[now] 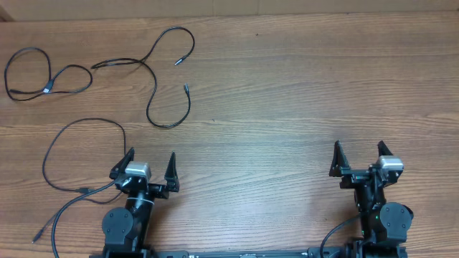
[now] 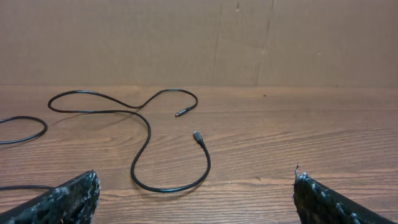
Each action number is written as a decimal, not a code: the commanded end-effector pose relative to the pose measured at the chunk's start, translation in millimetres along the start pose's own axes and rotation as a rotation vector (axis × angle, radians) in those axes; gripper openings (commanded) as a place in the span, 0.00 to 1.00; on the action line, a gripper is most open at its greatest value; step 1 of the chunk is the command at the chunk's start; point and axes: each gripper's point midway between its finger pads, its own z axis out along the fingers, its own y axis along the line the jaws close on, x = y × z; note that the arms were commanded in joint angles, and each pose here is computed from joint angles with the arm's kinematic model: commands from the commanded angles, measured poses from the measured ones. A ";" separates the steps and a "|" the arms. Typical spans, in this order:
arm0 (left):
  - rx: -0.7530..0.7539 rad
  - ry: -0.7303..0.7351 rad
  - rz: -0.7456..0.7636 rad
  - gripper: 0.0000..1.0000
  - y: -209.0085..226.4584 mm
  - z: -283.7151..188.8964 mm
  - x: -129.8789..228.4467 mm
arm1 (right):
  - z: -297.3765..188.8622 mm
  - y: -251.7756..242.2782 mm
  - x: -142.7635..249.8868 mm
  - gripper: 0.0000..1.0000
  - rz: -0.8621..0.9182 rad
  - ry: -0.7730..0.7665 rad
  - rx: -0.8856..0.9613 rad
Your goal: Untangle cables
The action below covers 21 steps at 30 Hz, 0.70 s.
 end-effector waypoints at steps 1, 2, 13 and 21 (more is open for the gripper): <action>0.016 -0.004 0.023 1.00 -3.1 0.0 1.2 | 0.1 -0.9 1.7 1.00 0.039 -0.005 0.002; 0.016 -0.004 0.023 0.99 -3.1 0.0 1.3 | 0.1 -0.9 1.7 1.00 0.039 -0.005 0.002; 0.016 -0.004 0.023 1.00 -3.1 0.0 1.3 | -2.4 -28.0 -0.6 1.00 0.041 -0.017 0.113; 0.007 -0.004 0.023 1.00 -1.5 0.0 1.3 | -2.4 -28.2 -0.6 1.00 0.041 -0.017 0.113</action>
